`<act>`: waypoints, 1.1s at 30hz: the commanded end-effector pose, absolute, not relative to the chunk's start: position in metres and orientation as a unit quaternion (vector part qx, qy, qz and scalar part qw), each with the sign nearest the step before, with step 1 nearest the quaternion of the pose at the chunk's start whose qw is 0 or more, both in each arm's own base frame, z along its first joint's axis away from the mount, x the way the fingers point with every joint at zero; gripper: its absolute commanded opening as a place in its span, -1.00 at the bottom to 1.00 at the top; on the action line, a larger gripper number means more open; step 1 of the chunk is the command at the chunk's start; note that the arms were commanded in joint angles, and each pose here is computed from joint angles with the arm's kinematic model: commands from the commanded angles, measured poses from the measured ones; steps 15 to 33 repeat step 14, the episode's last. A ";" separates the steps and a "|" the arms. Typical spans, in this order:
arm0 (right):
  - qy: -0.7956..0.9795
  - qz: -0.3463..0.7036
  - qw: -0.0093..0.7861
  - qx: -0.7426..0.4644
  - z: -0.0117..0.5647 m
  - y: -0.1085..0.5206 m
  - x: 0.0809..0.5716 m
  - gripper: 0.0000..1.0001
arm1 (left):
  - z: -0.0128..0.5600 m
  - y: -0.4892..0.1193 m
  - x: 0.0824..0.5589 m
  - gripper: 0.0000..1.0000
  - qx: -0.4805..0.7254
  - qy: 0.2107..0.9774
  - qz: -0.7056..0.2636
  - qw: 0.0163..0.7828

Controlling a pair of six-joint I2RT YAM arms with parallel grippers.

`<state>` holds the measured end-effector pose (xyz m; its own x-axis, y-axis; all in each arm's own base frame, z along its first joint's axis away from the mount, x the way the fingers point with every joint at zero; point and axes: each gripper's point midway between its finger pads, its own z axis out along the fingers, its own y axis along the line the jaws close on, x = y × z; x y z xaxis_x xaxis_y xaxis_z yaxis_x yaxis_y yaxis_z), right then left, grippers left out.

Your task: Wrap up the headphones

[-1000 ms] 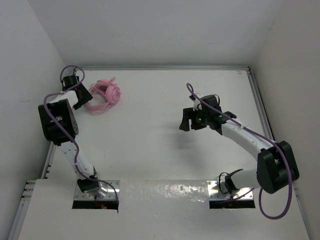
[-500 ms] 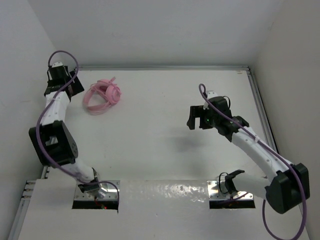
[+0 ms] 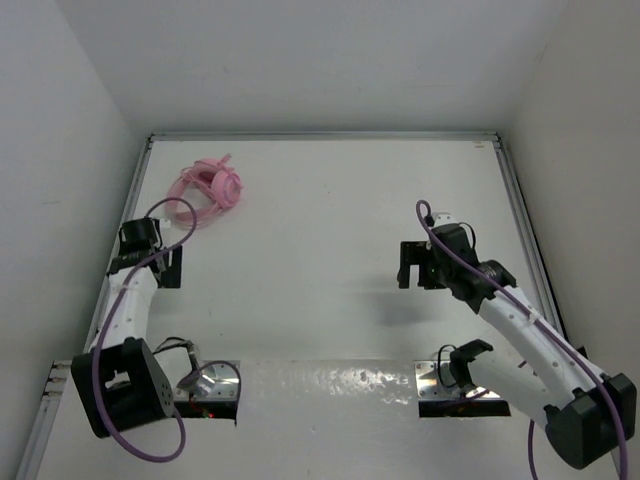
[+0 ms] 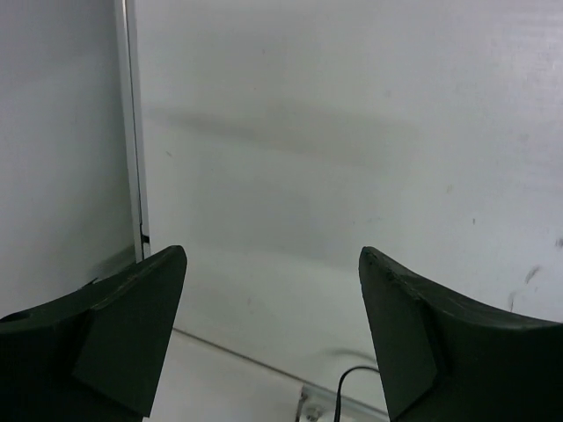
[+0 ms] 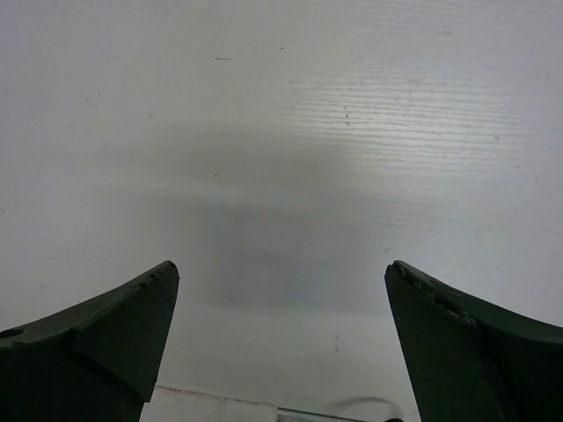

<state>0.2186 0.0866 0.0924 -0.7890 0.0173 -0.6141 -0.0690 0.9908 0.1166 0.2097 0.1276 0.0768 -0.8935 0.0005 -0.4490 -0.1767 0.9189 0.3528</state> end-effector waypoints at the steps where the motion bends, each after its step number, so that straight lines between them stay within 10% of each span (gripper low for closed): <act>1: 0.945 0.057 0.323 0.000 0.102 0.078 0.209 0.98 | 0.092 0.127 0.206 0.55 -0.002 0.942 0.209 0.261; 33: 0.941 0.114 0.318 0.004 0.114 0.088 0.183 0.98 | 0.137 0.132 0.171 0.54 0.039 0.947 0.242 0.208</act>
